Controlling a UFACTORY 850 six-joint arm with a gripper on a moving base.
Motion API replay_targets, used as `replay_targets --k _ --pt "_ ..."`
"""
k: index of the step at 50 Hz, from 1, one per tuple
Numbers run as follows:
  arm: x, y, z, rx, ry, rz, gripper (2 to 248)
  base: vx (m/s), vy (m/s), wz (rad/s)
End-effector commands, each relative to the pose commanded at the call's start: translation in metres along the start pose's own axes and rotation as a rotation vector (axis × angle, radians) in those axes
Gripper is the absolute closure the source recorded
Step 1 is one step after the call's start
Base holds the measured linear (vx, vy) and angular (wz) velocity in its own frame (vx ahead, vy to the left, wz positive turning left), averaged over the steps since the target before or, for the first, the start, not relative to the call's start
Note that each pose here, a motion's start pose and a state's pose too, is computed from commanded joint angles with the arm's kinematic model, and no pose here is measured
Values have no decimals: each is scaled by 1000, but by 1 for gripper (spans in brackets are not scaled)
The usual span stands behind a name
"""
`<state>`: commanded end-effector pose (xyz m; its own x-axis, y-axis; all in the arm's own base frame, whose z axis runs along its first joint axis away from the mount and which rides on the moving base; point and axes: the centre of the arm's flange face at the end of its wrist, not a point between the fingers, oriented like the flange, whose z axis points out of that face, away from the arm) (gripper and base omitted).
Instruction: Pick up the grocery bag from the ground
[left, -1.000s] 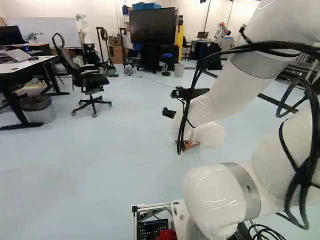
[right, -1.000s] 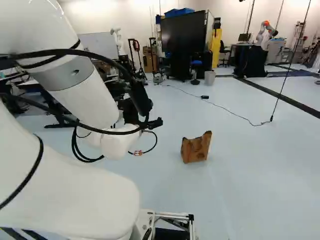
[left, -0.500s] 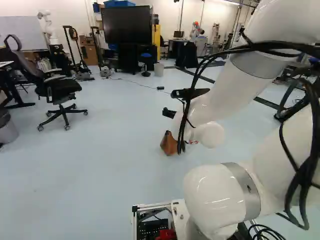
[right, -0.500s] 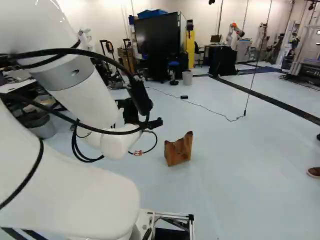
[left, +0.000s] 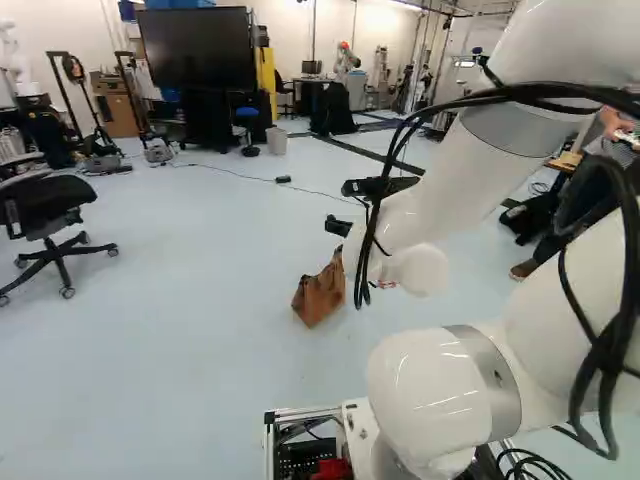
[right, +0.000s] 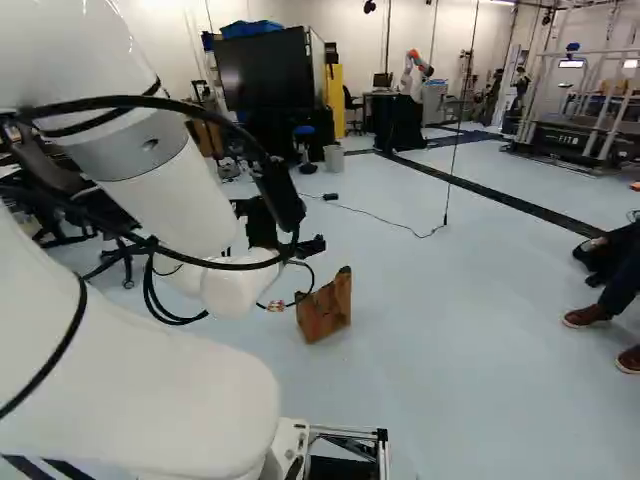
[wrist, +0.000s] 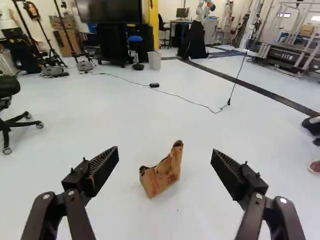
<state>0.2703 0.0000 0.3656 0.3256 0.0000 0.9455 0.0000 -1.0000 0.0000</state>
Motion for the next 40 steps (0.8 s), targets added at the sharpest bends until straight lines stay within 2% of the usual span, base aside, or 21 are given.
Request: replay_targets --k 13,40 --pt "0 0 0 0 0 0 3 181 -100 -243" --pt "0 0 0 0 0 0 3 245 -71 -36"
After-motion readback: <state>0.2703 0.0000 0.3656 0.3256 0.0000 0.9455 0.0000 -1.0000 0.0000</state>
